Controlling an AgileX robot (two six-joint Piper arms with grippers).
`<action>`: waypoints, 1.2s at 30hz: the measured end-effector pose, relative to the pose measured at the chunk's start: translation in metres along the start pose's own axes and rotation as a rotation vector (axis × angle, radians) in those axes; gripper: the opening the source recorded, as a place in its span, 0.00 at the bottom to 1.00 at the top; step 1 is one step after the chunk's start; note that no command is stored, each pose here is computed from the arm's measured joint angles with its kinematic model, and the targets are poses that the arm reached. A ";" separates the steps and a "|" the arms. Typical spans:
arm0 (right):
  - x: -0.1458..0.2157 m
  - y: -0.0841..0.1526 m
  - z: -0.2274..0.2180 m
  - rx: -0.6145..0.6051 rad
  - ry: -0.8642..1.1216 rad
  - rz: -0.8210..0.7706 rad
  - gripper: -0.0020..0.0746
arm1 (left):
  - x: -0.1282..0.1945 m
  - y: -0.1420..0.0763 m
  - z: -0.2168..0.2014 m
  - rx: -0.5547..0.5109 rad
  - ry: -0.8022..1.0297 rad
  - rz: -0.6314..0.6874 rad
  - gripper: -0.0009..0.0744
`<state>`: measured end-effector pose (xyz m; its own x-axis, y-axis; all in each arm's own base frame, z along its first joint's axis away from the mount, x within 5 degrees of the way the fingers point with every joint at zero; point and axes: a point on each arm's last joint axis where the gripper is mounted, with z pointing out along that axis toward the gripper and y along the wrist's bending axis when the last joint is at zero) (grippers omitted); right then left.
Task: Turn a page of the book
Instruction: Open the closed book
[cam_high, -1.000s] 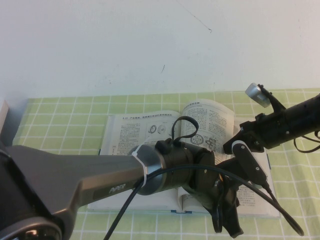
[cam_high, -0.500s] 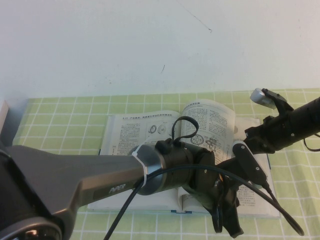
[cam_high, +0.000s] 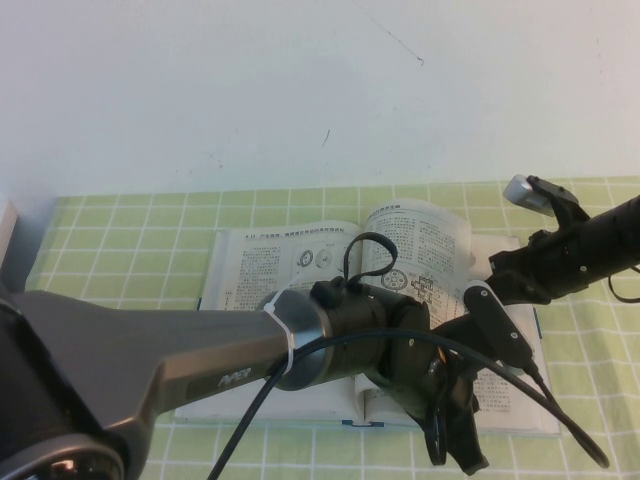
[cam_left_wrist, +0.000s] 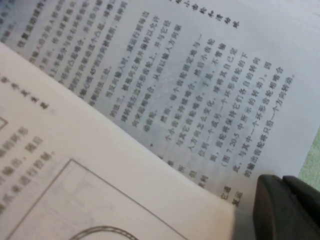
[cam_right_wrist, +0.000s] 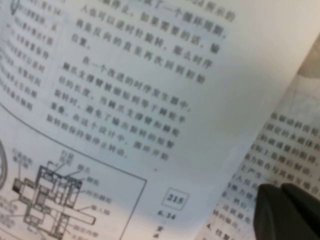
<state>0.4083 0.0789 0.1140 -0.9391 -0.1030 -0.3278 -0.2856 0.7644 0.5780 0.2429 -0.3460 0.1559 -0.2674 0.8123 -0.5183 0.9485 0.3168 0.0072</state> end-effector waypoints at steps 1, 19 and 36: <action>0.001 0.000 0.001 -0.007 0.003 0.006 0.03 | 0.000 0.000 0.000 0.000 0.000 -0.003 0.01; 0.001 -0.002 0.004 -0.033 0.014 0.026 0.03 | 0.000 0.008 -0.006 -0.112 -0.007 -0.170 0.01; 0.003 0.001 0.004 -0.054 0.041 0.035 0.03 | 0.013 0.053 -0.053 -0.545 0.104 -0.307 0.01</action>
<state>0.4059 0.0818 0.1099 -0.9554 -0.1034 -0.2766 -0.2612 0.7326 0.6285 0.2806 -0.2927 0.1947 -0.5543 0.6797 -0.4804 0.6105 0.7243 0.3204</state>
